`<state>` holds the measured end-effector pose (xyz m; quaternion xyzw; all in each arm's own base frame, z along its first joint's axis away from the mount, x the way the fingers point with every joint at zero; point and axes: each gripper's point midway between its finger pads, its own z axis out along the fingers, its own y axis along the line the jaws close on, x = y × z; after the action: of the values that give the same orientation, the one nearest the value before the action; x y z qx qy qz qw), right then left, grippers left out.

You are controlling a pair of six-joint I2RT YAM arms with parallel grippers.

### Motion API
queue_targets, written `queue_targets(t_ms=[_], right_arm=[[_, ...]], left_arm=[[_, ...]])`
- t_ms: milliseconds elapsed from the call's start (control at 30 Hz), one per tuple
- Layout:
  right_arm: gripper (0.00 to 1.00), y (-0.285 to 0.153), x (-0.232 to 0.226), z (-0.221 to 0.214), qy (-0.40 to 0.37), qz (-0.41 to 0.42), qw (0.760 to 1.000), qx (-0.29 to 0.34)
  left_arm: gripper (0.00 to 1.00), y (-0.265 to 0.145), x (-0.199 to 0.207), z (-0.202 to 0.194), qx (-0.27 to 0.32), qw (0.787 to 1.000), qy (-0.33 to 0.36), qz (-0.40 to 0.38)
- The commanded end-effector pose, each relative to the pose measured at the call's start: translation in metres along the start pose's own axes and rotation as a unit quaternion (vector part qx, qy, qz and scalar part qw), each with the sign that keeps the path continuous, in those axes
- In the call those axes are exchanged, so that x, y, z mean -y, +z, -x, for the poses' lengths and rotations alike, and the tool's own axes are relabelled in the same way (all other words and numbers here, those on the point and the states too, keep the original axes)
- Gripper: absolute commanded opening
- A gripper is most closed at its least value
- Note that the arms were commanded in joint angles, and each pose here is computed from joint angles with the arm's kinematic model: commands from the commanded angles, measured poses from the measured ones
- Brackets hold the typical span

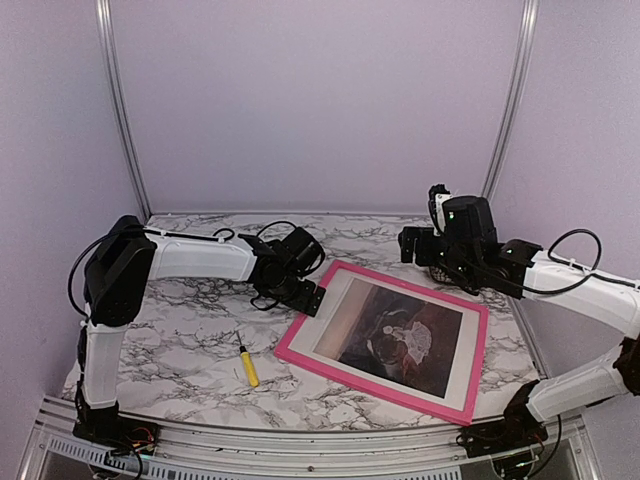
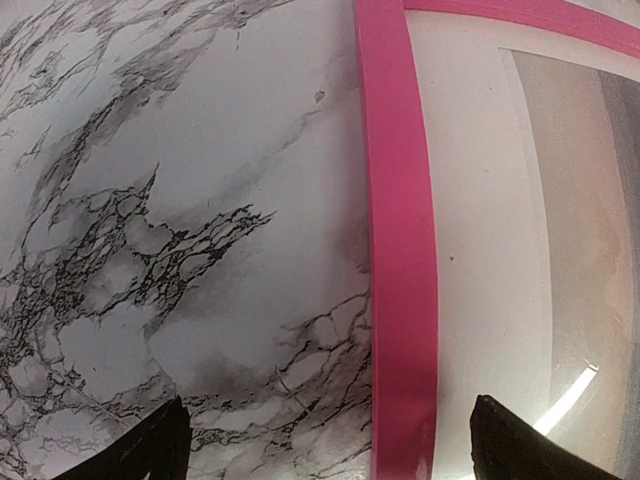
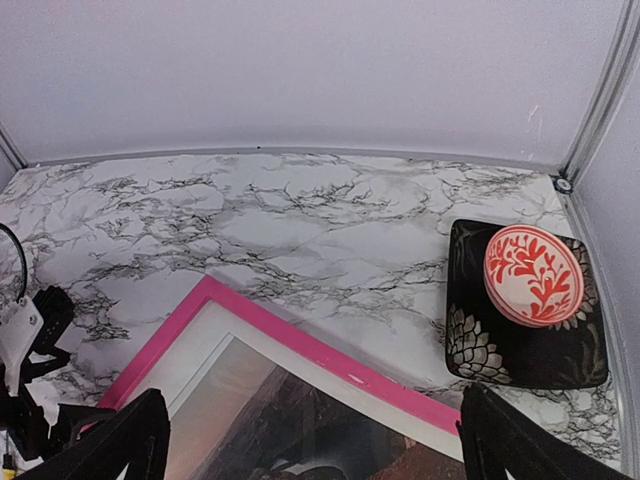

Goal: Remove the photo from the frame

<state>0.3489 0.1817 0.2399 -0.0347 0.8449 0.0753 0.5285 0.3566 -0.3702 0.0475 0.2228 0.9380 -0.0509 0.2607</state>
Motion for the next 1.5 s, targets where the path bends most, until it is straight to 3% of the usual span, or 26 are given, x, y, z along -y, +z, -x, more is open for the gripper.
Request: queue_targets(t_ms=[0,400,600,767,1033,1267,1467], right_arm=[[0.99,0.000,-0.002,-0.004,0.002,0.002,1.000,-0.006],[0.99,0.004,-0.001,-0.007,-0.006,-0.004,1.000,-0.011],[0.99,0.012,-0.005,-0.018,-0.016,0.001,0.999,-0.029],[0.99,0.024,-0.014,-0.030,-0.023,0.012,0.998,-0.055],[0.99,0.045,-0.038,-0.070,-0.036,0.065,0.989,-0.124],[0.98,0.081,-0.055,-0.075,-0.038,0.123,0.981,-0.147],[0.98,0.126,-0.041,-0.072,-0.030,0.126,0.979,-0.157]], left_arm=[[0.99,0.006,-0.001,-0.008,-0.019,1.000,0.015,0.013],[0.99,0.011,-0.027,-0.023,-0.033,0.997,0.018,0.070],[0.99,0.011,-0.092,-0.024,-0.042,0.993,-0.033,0.103],[0.99,0.020,-0.158,0.004,-0.033,0.989,-0.093,0.107],[0.99,0.052,-0.239,0.080,0.003,0.987,-0.128,0.096],[0.99,-0.005,-0.253,0.158,0.091,0.978,-0.163,0.091],[0.99,-0.059,-0.235,0.127,0.087,0.963,-0.247,0.059]])
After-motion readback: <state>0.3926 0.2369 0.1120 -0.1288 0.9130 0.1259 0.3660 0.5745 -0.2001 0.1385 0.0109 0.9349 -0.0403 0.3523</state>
